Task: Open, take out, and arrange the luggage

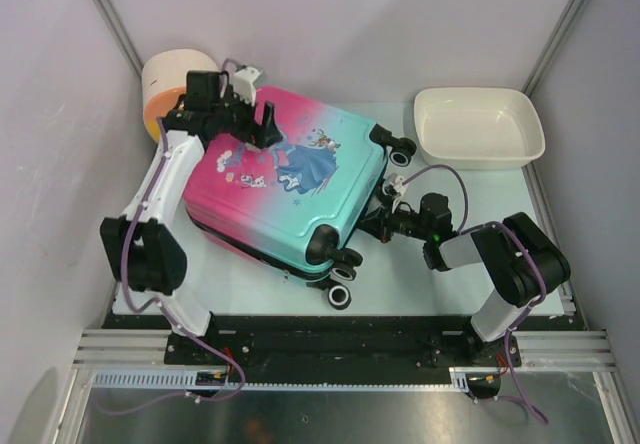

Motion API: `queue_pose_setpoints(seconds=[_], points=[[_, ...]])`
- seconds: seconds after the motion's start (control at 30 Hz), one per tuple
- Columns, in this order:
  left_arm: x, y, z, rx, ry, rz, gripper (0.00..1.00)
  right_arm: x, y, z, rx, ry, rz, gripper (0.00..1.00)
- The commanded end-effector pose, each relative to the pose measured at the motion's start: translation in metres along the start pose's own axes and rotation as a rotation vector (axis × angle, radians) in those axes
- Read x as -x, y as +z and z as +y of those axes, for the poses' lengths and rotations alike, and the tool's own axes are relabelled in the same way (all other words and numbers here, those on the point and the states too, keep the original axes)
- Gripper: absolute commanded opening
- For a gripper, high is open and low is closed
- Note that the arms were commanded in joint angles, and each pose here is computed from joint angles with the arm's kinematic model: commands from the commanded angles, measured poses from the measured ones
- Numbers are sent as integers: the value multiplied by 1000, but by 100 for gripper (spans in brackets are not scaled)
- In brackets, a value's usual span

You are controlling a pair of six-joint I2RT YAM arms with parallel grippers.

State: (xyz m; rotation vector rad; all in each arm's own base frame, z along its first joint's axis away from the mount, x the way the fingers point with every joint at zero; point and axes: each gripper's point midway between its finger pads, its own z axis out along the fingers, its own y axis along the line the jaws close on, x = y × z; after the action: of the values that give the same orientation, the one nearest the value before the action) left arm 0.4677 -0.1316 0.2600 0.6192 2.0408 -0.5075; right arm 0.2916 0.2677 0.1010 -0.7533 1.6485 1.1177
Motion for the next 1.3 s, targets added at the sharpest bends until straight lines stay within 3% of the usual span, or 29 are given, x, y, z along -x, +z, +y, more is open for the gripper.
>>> queue_pose_setpoints(seconds=[0.0, 0.1, 0.23, 0.27, 0.37, 0.43, 0.6, 0.73, 0.97, 1.07, 1.27], points=[[-22, -42, -65, -142, -8, 77, 91, 39, 10, 5, -11, -115, -120, 0], [-30, -51, -69, -135, -2, 80, 92, 36, 12, 14, 26, -128, -112, 16], [-30, -56, -75, -150, -10, 73, 92, 36, 12, 15, 31, -122, -110, 45], [-31, -56, -76, -155, -13, 74, 92, 35, 11, 17, 42, -121, -105, 47], [-28, -57, -80, -171, -21, 65, 92, 33, 9, 16, 38, -125, -100, 39], [-18, -63, -86, -190, -9, 37, 92, 32, 9, 13, 25, -130, -98, 24], [7, -82, -115, -222, 113, -37, 93, 29, 9, 8, -1, -122, -91, 0], [9, -89, -154, -216, 277, -43, 94, 33, 8, 5, -22, -109, -101, 0], [-52, -88, -287, -536, 669, 43, 92, 36, 8, 2, -55, -79, -108, 0], [-78, -96, -323, -675, 785, 82, 95, 35, 6, -6, -100, -78, -105, 0], [-112, -90, -364, -799, 855, 167, 98, 35, 0, -37, -250, -86, -110, 0]])
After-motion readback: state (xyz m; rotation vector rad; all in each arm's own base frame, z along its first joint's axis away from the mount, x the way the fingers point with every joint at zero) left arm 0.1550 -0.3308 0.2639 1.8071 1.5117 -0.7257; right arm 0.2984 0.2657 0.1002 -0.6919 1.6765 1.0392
